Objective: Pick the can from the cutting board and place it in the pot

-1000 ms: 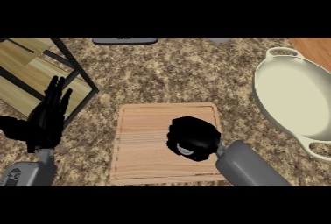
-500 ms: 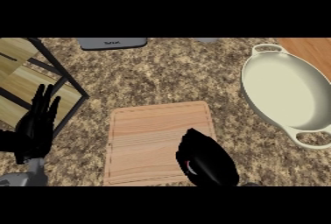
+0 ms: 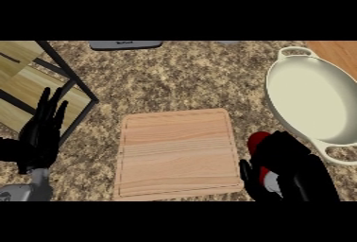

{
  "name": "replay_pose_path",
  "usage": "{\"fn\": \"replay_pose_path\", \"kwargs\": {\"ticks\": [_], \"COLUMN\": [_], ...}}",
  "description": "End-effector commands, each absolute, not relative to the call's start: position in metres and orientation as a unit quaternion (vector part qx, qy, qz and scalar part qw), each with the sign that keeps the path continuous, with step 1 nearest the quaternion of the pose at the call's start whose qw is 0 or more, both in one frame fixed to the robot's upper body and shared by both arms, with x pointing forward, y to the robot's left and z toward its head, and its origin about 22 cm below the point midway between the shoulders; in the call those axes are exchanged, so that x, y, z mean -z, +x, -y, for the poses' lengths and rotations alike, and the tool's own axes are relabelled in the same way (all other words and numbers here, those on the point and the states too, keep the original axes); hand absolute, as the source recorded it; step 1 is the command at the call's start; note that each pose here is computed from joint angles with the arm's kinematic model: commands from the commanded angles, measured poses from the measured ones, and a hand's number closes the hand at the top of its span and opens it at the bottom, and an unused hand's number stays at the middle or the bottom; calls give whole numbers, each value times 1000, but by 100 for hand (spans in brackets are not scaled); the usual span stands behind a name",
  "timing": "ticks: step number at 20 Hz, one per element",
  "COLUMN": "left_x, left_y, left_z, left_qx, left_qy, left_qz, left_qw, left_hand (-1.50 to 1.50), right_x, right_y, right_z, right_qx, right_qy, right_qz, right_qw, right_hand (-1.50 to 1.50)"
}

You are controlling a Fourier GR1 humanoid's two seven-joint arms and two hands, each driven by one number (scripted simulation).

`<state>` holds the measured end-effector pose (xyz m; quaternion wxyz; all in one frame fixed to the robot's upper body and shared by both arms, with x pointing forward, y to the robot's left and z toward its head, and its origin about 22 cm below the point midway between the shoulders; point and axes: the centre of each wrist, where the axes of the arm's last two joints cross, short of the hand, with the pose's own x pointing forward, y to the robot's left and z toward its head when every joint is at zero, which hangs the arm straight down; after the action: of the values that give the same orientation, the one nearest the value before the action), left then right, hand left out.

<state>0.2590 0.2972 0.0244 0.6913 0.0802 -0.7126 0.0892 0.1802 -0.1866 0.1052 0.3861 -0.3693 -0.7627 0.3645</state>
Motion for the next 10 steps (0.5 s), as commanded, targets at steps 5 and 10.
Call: {"fn": "replay_pose_path", "kwargs": {"ticks": [5,10], "left_x": [-75,-84], "left_y": [288,295], "left_z": [-279,-266], "left_qx": [-41,-31], "left_qy": [66,55], "left_qz": [767,772], "left_qw": [637,633], "left_hand": [0,0], "right_x": [-158,-160], "right_y": [163,186], "right_z": [255,310], "right_qx": [-292,-299], "right_qy": [-455,-480], "right_qz": [732,695], "right_qw": [415,443], "right_hand": [150,150]}}
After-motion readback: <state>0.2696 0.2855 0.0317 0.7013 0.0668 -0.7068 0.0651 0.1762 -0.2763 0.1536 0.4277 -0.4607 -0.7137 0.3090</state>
